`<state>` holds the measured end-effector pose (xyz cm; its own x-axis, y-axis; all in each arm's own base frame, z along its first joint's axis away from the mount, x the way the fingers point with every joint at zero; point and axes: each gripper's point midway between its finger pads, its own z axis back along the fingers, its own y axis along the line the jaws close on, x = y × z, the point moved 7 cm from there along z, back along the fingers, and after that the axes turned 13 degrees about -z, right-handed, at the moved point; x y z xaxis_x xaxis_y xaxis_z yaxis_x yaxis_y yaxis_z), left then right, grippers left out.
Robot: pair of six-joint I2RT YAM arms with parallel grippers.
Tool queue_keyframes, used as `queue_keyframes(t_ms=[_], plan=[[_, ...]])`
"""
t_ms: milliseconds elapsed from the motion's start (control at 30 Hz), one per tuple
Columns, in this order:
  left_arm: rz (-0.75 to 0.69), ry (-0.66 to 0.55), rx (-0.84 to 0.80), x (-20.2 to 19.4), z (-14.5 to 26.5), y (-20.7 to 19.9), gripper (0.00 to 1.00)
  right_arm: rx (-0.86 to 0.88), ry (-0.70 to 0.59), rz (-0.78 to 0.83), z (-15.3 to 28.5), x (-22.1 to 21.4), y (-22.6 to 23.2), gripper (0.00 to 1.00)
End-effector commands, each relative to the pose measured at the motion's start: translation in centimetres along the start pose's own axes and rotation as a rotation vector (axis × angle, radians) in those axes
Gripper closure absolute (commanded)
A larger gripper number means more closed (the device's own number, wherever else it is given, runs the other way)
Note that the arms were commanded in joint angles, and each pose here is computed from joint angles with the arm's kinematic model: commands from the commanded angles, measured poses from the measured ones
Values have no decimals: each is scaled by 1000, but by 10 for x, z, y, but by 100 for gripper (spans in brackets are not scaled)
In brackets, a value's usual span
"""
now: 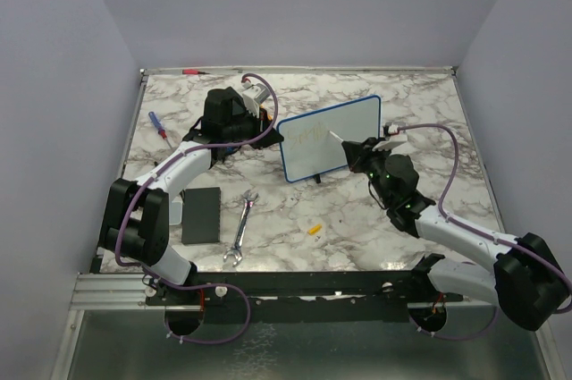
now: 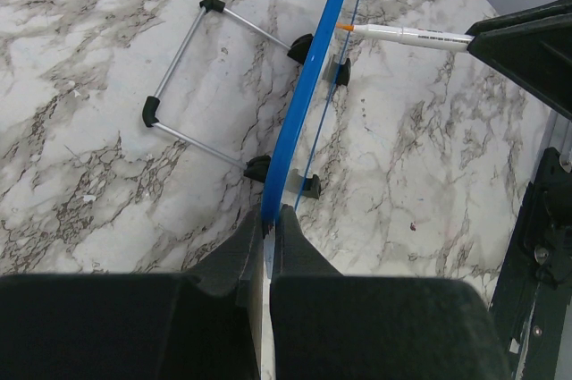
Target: Write a sentence on the whiteboard
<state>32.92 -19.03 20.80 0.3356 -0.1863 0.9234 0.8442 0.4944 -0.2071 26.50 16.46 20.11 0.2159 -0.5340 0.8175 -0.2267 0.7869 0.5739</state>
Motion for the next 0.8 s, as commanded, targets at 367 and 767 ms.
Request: queue_keyframes(t_ms=[367, 767], plan=[[-17, -7, 7, 3, 3, -5, 100, 48, -27, 21, -9, 15, 16, 99], [-14, -4, 7, 2, 3, -5, 100, 61, 54, 6, -8, -6, 9, 99]])
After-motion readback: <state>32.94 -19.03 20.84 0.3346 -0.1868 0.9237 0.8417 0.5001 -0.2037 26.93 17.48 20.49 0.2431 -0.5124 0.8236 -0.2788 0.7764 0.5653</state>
